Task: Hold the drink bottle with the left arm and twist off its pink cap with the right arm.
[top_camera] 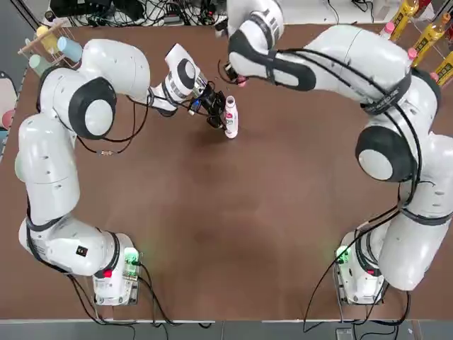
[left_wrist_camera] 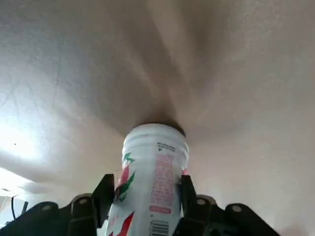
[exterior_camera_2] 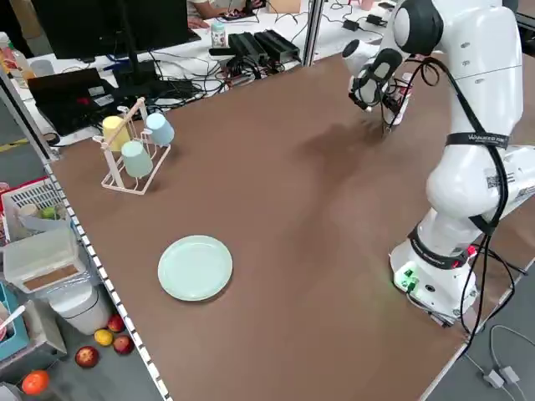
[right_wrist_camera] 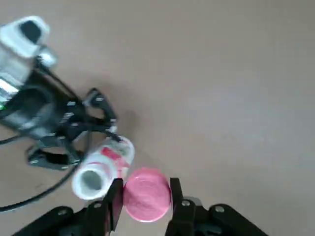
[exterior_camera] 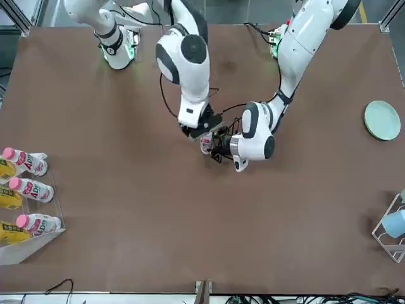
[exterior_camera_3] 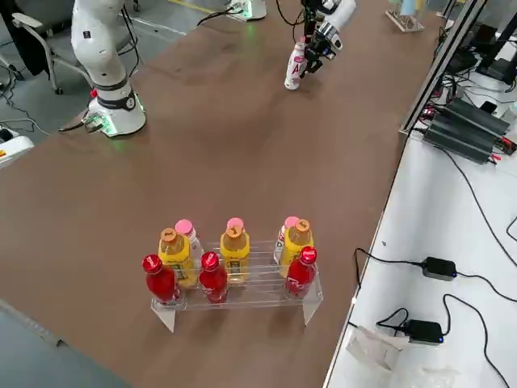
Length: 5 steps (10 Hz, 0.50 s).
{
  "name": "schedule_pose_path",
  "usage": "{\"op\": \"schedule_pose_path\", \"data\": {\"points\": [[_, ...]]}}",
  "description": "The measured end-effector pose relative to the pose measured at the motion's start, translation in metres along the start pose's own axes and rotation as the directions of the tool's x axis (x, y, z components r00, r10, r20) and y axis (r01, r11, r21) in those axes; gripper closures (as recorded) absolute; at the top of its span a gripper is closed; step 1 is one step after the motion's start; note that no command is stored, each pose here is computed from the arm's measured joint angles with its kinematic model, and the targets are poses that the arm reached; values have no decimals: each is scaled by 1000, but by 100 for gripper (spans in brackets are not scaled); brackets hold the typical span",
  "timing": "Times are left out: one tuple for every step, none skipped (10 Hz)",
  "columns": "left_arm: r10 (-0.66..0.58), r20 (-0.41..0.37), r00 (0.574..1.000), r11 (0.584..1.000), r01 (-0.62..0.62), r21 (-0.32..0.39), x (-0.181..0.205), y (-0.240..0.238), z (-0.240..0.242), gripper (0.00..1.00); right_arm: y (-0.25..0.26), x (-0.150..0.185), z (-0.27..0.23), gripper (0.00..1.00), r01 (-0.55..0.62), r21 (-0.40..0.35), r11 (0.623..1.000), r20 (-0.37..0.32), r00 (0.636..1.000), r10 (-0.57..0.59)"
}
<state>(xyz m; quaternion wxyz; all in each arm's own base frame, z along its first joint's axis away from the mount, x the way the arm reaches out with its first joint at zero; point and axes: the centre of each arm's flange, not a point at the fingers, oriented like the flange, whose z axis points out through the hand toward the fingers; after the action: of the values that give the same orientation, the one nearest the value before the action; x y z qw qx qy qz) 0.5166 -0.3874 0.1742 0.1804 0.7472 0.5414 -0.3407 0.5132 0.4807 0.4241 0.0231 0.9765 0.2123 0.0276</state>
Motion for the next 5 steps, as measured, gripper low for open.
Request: {"op": "schedule_pose_path", "data": {"points": [[0,0,1000,1000,0,0,0,0,0,39,33,2,10,56,-6,-10,1000,27,1000,6],[0,0,1000,1000,0,1,0,0,0,38,66,1,22,56,0,-18,1000,56,998,1],[-1,0,1000,1000,1,5,1,-1,2,36,96,-2,34,56,1,-22,1000,80,997,1],[-3,-1,1000,1000,3,9,2,-2,3,35,120,-7,50,56,2,-20,1000,88,996,-1],[-6,-5,1000,1000,6,14,5,-2,4,29,136,-15,68,56,1,-17,1000,90,996,0]]}}
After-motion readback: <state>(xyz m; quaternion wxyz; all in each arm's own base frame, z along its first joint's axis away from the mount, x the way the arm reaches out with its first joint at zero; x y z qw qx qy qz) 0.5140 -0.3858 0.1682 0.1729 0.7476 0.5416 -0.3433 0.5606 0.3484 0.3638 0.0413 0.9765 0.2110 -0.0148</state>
